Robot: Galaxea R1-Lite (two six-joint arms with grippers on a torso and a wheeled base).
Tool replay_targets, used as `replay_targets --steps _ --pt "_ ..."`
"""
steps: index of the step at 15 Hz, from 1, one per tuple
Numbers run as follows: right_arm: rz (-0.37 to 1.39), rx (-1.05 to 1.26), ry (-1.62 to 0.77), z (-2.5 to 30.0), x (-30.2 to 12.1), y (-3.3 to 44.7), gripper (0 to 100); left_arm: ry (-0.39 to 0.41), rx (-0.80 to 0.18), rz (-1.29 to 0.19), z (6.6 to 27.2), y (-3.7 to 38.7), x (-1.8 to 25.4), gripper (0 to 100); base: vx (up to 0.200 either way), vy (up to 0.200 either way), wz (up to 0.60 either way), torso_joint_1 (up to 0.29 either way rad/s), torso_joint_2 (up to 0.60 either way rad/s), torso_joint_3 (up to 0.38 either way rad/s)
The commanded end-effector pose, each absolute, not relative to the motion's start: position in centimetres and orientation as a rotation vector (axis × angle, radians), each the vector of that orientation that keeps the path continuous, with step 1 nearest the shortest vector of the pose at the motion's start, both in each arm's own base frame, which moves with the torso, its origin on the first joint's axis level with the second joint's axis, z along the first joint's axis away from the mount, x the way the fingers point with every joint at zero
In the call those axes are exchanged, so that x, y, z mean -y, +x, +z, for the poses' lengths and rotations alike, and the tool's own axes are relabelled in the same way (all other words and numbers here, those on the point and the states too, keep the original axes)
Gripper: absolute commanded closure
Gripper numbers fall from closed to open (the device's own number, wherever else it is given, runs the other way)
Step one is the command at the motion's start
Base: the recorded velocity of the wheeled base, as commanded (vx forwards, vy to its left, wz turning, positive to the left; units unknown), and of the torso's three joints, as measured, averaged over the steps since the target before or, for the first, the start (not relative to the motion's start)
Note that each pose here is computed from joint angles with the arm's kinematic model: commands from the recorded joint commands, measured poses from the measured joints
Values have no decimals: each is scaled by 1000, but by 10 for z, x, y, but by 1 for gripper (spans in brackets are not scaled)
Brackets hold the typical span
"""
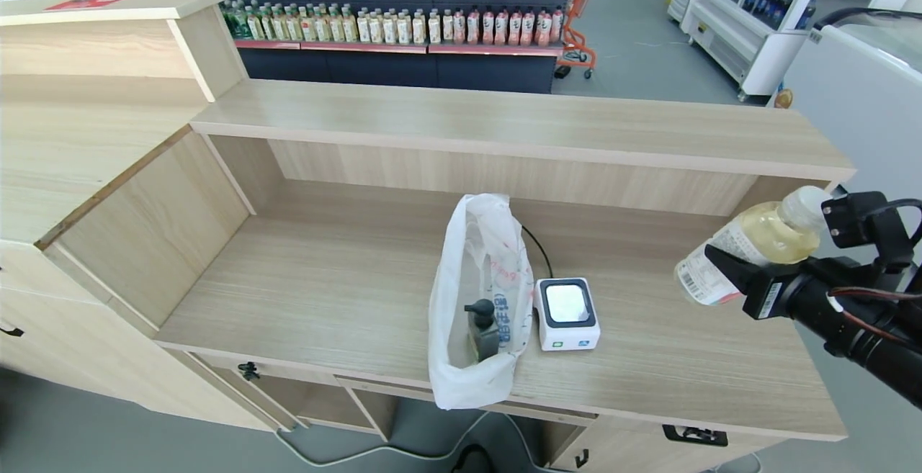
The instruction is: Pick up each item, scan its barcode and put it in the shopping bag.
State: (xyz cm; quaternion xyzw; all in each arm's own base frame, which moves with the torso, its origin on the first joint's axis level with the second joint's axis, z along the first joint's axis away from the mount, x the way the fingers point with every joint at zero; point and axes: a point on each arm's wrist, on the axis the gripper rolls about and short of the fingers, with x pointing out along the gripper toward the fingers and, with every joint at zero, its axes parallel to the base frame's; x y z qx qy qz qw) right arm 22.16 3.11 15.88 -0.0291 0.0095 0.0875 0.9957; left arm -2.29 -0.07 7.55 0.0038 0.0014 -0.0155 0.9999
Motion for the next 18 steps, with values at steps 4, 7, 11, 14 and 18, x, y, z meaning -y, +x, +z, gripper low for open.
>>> replay_targets --steps 4,7,11,14,18 --pt "191 -30 -58 167 -36 251 100 8 -4 -32 75 -23 1 100 0 200 0 6 4 0" --pt "202 -33 -52 163 -42 278 100 8 -1 -32 76 -23 1 100 0 67 0 1 4 2" --pt "277 -63 -38 143 -74 320 100 8 -1 -32 76 -23 1 100 0 0 0 0 0 0" --pt "329 -78 -38 127 -99 343 100 8 -1 -32 76 -23 1 100 0 0 0 0 0 0" --pt "382 -107 -46 97 -120 364 100 8 -3 -32 76 -23 1 100 0 0 0 0 0 0"
